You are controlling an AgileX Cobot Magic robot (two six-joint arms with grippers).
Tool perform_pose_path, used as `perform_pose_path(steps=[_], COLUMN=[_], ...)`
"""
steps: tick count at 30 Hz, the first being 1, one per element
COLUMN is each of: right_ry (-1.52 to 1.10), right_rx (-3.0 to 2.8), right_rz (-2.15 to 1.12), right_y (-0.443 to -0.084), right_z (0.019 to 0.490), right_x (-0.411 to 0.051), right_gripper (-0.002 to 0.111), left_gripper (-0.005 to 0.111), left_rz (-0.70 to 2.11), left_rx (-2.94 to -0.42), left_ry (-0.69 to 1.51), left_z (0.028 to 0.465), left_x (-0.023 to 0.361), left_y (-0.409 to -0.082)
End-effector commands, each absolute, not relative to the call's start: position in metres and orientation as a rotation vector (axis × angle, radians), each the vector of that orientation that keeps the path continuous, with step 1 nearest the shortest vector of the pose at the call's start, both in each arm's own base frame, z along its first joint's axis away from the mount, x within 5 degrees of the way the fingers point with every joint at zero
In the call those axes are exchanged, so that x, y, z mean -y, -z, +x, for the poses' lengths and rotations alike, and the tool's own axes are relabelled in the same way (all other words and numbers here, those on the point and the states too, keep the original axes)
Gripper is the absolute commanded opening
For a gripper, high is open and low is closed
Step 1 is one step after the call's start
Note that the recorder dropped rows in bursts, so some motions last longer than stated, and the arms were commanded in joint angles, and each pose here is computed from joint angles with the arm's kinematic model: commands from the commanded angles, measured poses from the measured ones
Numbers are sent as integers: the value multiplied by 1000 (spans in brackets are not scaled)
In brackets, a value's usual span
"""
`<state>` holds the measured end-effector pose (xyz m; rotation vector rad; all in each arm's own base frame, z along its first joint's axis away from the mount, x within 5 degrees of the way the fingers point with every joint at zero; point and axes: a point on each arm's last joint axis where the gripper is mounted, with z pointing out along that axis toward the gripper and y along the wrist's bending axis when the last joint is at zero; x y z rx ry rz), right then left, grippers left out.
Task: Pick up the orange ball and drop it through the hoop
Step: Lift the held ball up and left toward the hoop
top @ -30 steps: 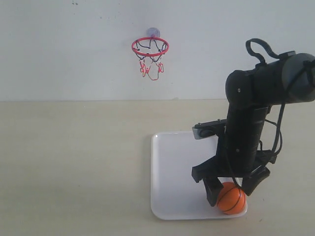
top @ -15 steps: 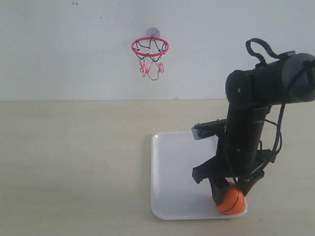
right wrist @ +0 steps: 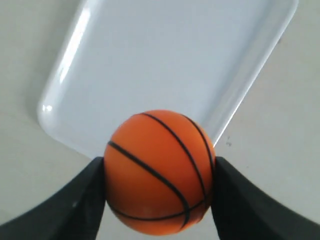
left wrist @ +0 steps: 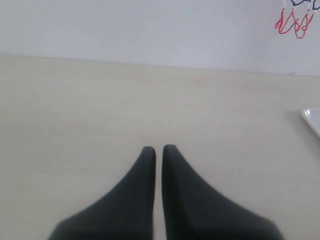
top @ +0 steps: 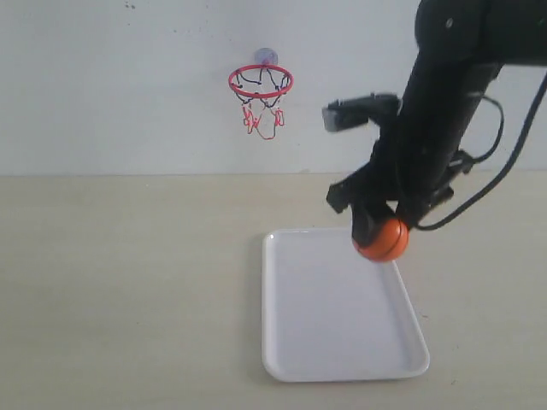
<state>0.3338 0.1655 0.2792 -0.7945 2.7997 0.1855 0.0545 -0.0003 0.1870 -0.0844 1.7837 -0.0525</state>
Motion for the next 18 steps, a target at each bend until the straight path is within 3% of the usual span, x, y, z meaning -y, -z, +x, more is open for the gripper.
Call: perform_pose_path(steps=[1, 7, 18], right_ry=[-198, -182, -182], right_rx=[-2553, -2275, -2182], right_rz=[-828, -764, -731], right_y=[-332, -376, -372], right_z=[319, 312, 328], right_x=[-159, -153, -159], right_gripper=[0, 0, 0], left_gripper=[4, 4, 4], left_rz=[-96, -96, -96], left_rx=[-1771, -1771, -1771], left_ry=[60, 60, 60], left_z=[55, 55, 55], left_x=[0, 0, 0], left_y=[-187, -187, -187])
